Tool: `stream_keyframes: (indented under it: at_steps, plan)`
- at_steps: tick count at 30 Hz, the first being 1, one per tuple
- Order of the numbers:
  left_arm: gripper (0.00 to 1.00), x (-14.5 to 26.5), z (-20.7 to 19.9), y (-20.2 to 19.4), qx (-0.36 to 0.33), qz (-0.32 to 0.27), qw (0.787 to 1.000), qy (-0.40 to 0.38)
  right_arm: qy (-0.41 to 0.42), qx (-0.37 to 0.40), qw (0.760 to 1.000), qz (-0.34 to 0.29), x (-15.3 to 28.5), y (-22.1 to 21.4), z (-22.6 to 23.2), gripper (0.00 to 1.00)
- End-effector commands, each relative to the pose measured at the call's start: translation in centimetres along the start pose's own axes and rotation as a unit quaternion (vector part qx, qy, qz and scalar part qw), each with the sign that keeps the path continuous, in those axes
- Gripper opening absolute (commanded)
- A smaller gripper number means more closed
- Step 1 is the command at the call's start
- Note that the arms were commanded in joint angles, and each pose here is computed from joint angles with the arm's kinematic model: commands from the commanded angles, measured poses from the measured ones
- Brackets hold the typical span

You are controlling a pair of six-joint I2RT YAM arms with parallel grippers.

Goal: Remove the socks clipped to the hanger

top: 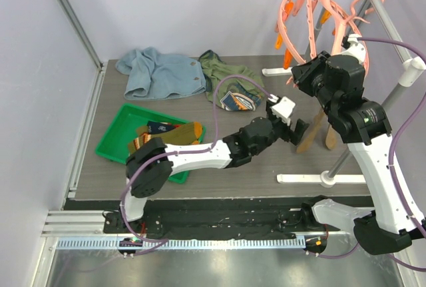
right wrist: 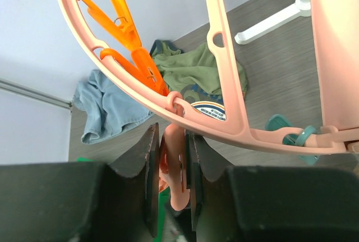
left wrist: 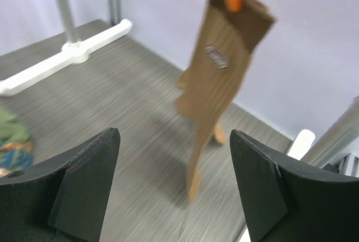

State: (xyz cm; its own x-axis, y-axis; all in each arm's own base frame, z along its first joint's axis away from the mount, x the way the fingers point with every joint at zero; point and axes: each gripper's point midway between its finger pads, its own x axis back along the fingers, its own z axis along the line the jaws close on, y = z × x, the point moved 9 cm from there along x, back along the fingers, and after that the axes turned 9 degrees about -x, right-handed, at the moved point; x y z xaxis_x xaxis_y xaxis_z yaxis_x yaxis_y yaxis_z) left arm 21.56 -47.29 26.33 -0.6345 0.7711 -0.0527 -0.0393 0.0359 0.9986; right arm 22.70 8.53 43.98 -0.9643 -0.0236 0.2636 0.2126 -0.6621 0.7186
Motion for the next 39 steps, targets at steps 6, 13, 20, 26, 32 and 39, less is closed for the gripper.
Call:
stream_keyframes:
  at_steps: [6, 13, 20, 26, 32, 39]
  plan:
    - [0.84, -3.5, -2.9, 1.4, 0.008, -0.084, 0.996, -0.037, 0.075, -0.034, 0.996, -0.024, 1.4, 1.6, 2.2, 0.06]
    - [0.85, -5.9, -3.7, -1.1, 0.005, -0.074, 0.997, -0.027, 0.082, -0.036, 0.996, -0.024, 1.7, 1.7, 2.2, 0.06]
    - [0.35, -7.2, -4.1, -0.1, 0.022, -0.099, 0.995, -0.024, 0.081, -0.035, 0.996, -0.027, 2.1, 1.7, 1.9, 0.09]
    - [0.0, -5.4, -3.6, 2.3, 0.014, -0.098, 0.995, -0.018, 0.083, -0.032, 0.996, -0.03, 2.9, 1.8, 1.6, 0.3]
    - [0.0, -3.1, -2.5, 2.9, -0.001, -0.085, 0.996, -0.007, 0.081, -0.026, 0.996, -0.039, 3.5, 2.1, 1.3, 0.39]
    - [0.0, -1.3, -1.8, 3.7, -0.002, -0.075, 0.997, -0.001, 0.063, 0.027, 0.997, -0.026, 4.3, 2.2, 0.6, 0.53]
